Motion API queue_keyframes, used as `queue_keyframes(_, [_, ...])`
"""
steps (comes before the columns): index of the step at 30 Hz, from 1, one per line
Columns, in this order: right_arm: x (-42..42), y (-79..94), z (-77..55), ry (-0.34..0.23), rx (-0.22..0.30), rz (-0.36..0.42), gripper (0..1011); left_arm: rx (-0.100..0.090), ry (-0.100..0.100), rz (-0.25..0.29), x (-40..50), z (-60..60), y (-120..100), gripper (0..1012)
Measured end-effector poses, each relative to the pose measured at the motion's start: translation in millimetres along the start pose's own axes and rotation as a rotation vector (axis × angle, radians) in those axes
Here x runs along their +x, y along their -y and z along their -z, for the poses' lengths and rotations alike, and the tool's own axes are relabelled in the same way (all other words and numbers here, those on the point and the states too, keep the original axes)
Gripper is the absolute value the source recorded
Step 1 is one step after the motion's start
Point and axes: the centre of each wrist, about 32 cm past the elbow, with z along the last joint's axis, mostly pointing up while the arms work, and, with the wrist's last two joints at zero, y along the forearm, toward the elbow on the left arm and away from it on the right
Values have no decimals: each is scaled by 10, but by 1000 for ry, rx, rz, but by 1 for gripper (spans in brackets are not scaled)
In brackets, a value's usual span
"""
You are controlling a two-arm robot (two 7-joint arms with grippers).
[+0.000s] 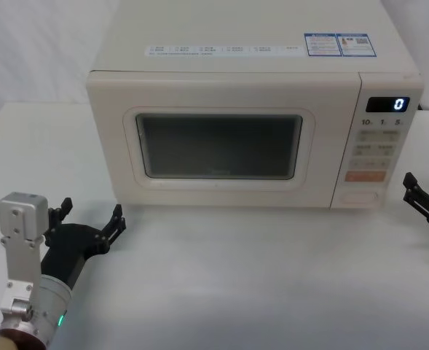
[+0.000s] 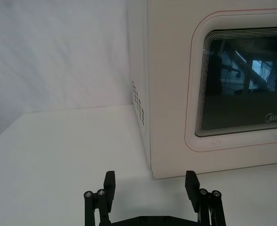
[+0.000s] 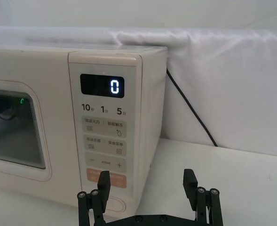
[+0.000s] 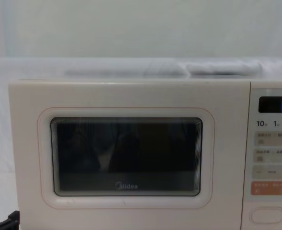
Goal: Press the button to open the microwave door with one hand; close the microwave door with the other hand.
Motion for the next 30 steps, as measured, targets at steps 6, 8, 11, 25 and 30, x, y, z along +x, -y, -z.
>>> queue_keyframes(6, [0,0,0,0,0,0,1002,0,0,0,0,0,0,1001])
queue_keyframes(8, [0,0,0,0,0,0,1002,0,0,0,0,0,0,1001])
queue_keyframes(11, [0,0,0,0,0,0,1002,0,0,0,0,0,0,1001])
queue_keyframes(25, [0,0,0,0,0,0,1002,0,0,0,0,-1,0,1001])
queue_keyframes(30, [0,0,0,0,0,0,1002,0,0,0,0,0,0,1001])
